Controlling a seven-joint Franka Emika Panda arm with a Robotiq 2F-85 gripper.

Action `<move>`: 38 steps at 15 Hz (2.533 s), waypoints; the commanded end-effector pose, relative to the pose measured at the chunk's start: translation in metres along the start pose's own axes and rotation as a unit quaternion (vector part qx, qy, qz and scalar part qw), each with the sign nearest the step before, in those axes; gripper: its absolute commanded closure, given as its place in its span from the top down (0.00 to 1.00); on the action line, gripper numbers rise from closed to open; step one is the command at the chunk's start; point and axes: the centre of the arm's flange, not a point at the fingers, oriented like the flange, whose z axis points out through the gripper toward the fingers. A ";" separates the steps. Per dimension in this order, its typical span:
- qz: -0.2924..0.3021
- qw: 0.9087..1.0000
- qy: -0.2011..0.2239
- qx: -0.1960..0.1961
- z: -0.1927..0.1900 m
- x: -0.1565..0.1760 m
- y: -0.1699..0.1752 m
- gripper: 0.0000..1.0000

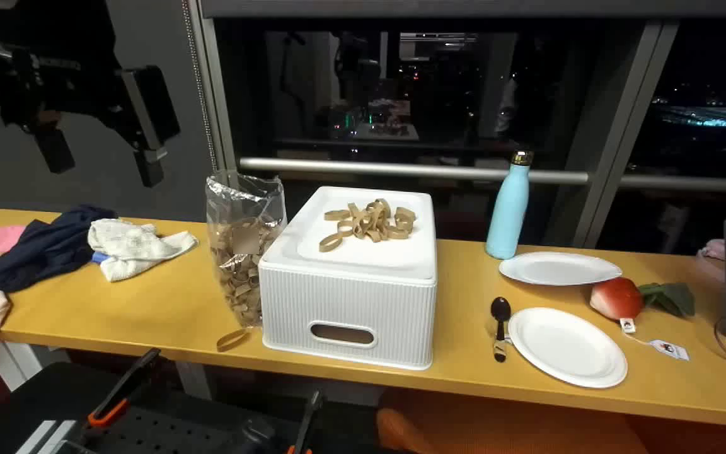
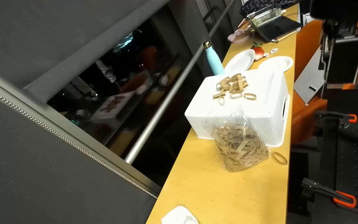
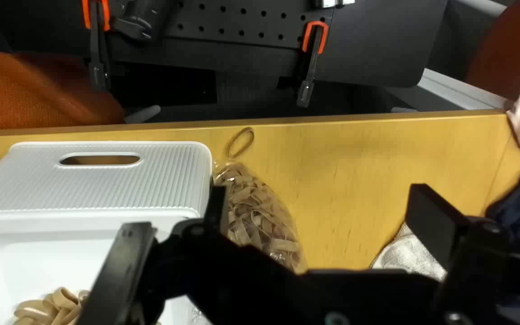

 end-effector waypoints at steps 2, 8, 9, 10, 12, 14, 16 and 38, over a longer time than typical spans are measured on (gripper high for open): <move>0.001 1.000 -0.008 0.000 0.006 -0.002 0.001 1.00; 0.012 0.999 0.003 -0.032 -0.013 0.026 0.036 1.00; 0.016 0.999 0.004 -0.038 -0.013 0.031 0.047 1.00; 0.019 0.999 0.003 -0.040 -0.011 0.035 0.056 1.00; 0.021 0.998 0.006 -0.055 -0.007 0.042 0.080 1.00; 0.025 0.997 0.012 -0.072 -0.004 0.050 0.112 1.00; 0.024 0.996 0.019 -0.087 -0.003 0.064 0.143 1.00; -0.102 0.991 0.084 -0.038 0.114 0.228 0.278 1.00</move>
